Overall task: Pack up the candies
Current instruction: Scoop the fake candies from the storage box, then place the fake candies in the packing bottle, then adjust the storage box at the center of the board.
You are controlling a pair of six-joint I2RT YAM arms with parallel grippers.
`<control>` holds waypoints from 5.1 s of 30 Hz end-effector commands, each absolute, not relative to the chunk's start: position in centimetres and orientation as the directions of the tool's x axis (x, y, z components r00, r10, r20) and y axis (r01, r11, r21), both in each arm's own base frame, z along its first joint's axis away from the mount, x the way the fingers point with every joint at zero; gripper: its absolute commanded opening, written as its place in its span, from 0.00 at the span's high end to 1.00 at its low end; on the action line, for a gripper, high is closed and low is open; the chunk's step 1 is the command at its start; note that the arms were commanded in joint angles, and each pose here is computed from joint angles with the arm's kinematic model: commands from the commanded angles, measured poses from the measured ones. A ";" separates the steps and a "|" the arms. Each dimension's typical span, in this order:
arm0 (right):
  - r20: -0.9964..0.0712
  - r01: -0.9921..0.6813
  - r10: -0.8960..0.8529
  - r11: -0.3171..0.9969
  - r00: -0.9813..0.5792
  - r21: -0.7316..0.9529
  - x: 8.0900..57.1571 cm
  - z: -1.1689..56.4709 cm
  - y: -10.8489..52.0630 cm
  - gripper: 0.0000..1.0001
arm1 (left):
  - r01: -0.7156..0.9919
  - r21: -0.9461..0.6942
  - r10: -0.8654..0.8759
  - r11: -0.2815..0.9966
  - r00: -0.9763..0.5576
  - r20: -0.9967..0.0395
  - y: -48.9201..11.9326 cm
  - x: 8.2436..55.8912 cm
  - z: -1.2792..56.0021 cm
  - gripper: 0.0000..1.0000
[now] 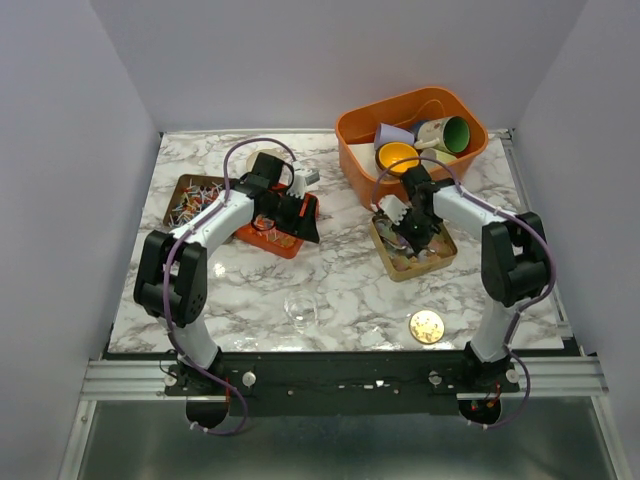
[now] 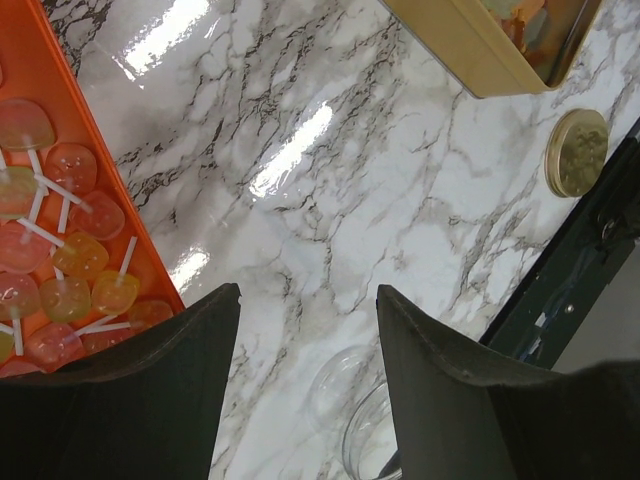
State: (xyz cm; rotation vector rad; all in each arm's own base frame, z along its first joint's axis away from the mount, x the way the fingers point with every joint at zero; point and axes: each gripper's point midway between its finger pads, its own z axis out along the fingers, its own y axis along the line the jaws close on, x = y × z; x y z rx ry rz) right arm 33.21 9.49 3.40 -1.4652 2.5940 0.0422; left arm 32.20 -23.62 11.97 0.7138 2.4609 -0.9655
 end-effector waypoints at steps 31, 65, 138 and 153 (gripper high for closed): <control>-0.437 -0.895 -0.844 0.414 -0.310 -0.165 31.2 15.4 11.7 0.99 | 0.623 -0.297 0.226 0.723 -0.621 -0.751 -19.3 36.5 21.8 0.32; 0.050 -0.879 -0.887 -0.462 0.459 -0.119 21.9 13.1 26.4 0.99 | 0.129 -0.146 -0.042 0.981 -0.594 -0.803 -3.7 33.5 20.8 0.21; -0.250 -0.802 -0.838 0.540 -0.485 -0.254 26.3 23.6 9.0 0.99 | 0.561 -0.176 0.312 0.809 -0.662 -0.681 -20.7 41.2 9.2 0.36; -0.250 -0.791 -0.825 0.560 -0.506 -0.247 27.1 23.6 7.8 0.99 | 0.701 -0.116 0.526 0.704 -0.624 -0.578 -24.4 34.0 6.2 0.87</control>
